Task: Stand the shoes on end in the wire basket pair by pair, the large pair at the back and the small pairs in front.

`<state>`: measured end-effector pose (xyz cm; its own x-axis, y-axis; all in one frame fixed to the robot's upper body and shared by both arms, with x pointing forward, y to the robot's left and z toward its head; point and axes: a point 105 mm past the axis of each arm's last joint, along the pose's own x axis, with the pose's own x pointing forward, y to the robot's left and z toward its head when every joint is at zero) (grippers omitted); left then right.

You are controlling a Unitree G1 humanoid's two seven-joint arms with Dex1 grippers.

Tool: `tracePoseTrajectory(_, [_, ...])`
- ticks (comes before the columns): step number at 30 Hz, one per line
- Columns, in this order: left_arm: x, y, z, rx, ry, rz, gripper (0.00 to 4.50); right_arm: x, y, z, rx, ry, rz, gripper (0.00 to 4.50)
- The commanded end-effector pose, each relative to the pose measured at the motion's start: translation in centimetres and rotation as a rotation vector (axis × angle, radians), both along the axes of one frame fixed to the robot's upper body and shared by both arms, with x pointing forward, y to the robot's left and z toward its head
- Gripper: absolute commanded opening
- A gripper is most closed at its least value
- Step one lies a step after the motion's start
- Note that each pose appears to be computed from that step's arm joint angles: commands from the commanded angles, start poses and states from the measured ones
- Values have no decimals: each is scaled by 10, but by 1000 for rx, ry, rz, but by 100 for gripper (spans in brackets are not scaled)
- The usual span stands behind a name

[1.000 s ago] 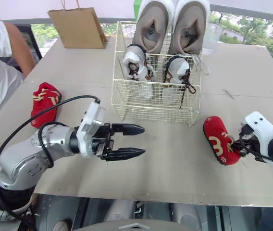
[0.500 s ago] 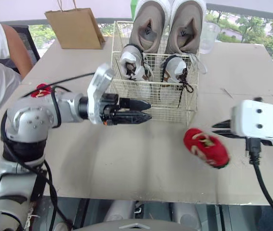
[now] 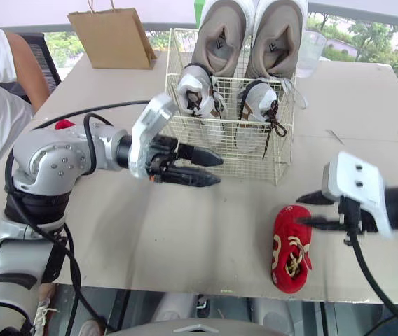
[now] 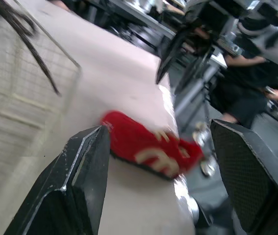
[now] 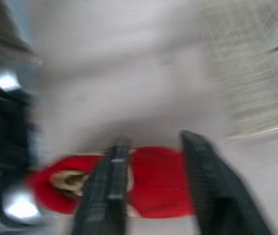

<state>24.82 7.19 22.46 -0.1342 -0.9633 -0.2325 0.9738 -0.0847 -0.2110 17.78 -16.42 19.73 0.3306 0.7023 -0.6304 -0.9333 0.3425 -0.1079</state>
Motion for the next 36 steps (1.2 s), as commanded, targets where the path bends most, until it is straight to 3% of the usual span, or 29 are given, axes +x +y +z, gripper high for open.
tracePoseTrajectory(1, [-19, 5, -6, 49, -127, -110, 356, -19, -3, -21, -18, 97, -125, 315])
tracePoseTrajectory(8, [-24, 5, -13, 30, -113, -84, 356, -33, -16, -66, 15, 201, -482, 315])
tracePoseTrajectory(14, [-26, 2, -14, 21, -112, -73, 356, -25, -23, -103, -39, 212, -706, 315])
tracePoseTrajectory(20, [-26, 1, -13, 10, -107, -55, 356, -15, -13, -125, -53, 228, -743, 52])
tracePoseTrajectory(22, [-26, 1, -13, 8, -109, -48, 356, -14, -15, -128, -90, 213, -738, 9])
tracePoseTrajectory(27, [-20, 1, -11, -10, -116, -15, 356, -2, -23, -98, -152, 30, -626, 9])
tracePoseTrajectory(36, [-9, 0, -2, -54, -62, 3, 356, -7, 3, -3, -160, -260, 80, 9])
